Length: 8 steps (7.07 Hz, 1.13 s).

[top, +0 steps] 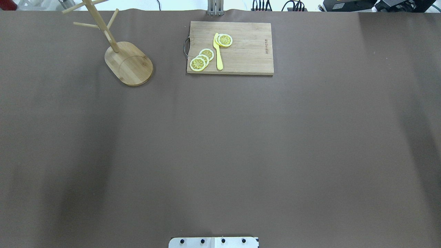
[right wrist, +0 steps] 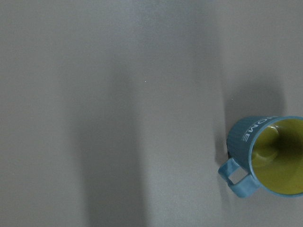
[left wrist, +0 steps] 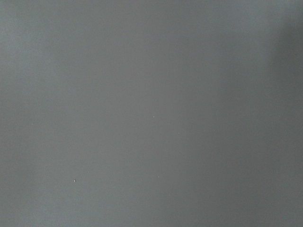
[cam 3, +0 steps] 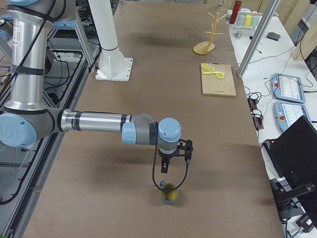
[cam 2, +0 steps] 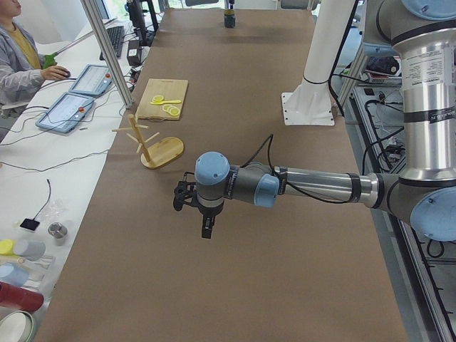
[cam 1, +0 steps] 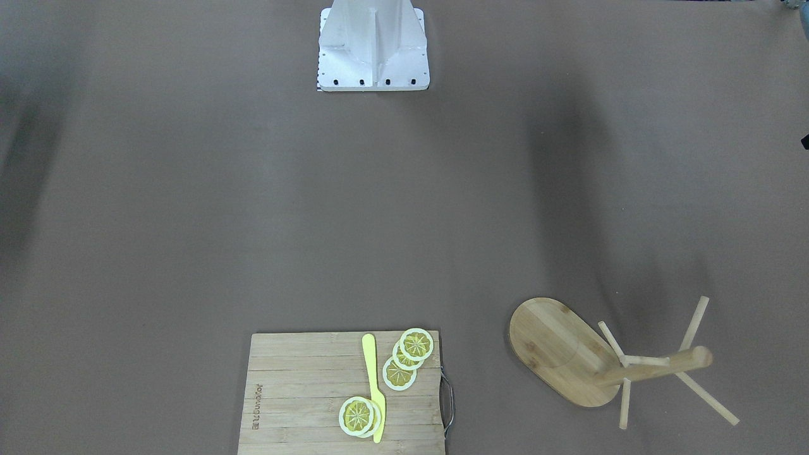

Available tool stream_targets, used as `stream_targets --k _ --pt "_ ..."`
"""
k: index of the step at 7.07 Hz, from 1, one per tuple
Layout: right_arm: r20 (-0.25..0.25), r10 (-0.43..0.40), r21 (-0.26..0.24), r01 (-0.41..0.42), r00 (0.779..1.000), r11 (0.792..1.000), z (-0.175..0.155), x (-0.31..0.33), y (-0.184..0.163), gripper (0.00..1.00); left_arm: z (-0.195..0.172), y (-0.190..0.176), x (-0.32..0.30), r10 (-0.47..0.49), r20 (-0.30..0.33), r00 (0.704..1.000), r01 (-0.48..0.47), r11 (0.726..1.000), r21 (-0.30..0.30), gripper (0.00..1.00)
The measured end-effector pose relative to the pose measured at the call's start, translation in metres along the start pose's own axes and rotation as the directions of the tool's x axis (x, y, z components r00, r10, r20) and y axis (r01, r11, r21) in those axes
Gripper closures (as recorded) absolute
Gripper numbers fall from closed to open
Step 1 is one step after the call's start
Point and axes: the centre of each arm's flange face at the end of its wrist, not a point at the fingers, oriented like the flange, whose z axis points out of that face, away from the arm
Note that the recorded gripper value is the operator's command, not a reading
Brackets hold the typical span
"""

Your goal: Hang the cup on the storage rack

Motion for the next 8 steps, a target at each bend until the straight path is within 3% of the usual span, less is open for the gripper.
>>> stream_targets --k 6,8 --pt "0.042 -0.008 -0.005 0.008 0.999 1.0 0.004 0.0 0.008 0.0 0.014 0.017 -0.011 -0.013 -0.015 1.0 0.013 0.999 -0.031 0.02" --pt "0.045 -0.032 0.014 0.031 0.998 0.999 0.002 -0.002 0.007 0.0 0.013 0.017 -0.01 -0.005 -0.016 1.0 0.004 1.0 -0.022 0.02"
